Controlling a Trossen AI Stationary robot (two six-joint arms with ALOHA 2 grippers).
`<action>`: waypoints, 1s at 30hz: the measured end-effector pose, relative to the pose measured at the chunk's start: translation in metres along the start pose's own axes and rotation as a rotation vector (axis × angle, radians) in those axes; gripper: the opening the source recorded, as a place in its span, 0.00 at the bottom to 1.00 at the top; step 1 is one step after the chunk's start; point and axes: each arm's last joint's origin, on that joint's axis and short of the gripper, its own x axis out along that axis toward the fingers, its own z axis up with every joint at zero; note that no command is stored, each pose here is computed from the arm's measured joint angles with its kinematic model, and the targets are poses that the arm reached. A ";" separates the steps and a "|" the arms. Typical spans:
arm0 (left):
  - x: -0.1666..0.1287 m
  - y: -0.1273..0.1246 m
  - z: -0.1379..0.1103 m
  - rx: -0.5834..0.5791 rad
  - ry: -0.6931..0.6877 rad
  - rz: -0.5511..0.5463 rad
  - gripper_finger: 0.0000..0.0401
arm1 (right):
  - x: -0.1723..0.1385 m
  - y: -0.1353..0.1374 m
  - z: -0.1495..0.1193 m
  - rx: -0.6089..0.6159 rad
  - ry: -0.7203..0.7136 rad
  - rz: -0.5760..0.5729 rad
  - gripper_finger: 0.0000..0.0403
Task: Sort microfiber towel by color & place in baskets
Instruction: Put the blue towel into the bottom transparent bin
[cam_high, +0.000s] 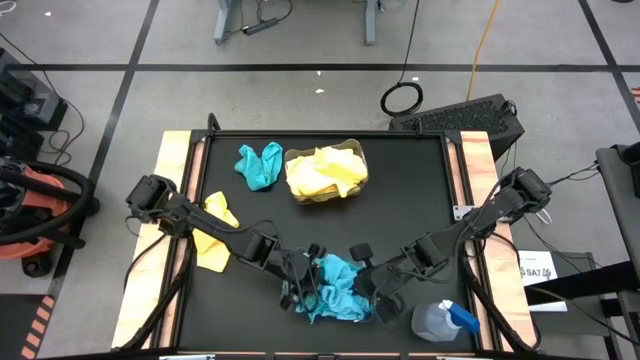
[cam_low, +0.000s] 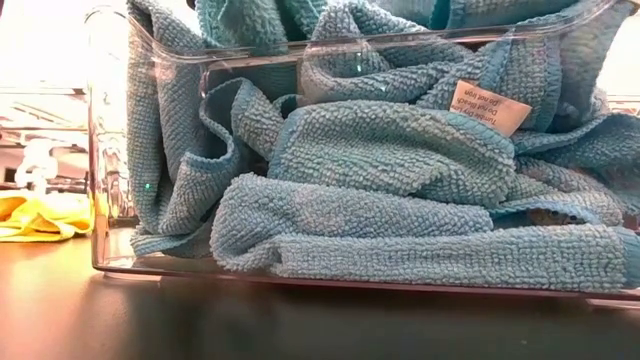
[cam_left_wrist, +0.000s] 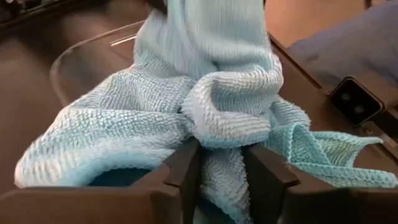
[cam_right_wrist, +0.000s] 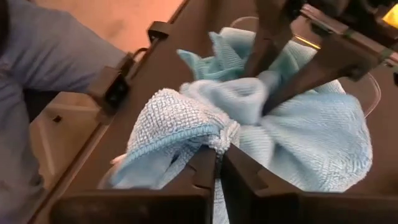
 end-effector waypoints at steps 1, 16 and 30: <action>0.001 0.000 0.000 0.001 -0.001 -0.005 0.26 | 0.005 -0.002 -0.001 0.000 0.004 -0.006 0.02; 0.000 -0.001 0.000 0.020 0.005 -0.008 0.18 | 0.081 -0.023 -0.037 0.091 0.219 -0.012 0.04; -0.047 -0.001 0.013 0.031 0.036 0.152 0.43 | 0.048 -0.022 -0.031 0.131 0.253 0.030 0.19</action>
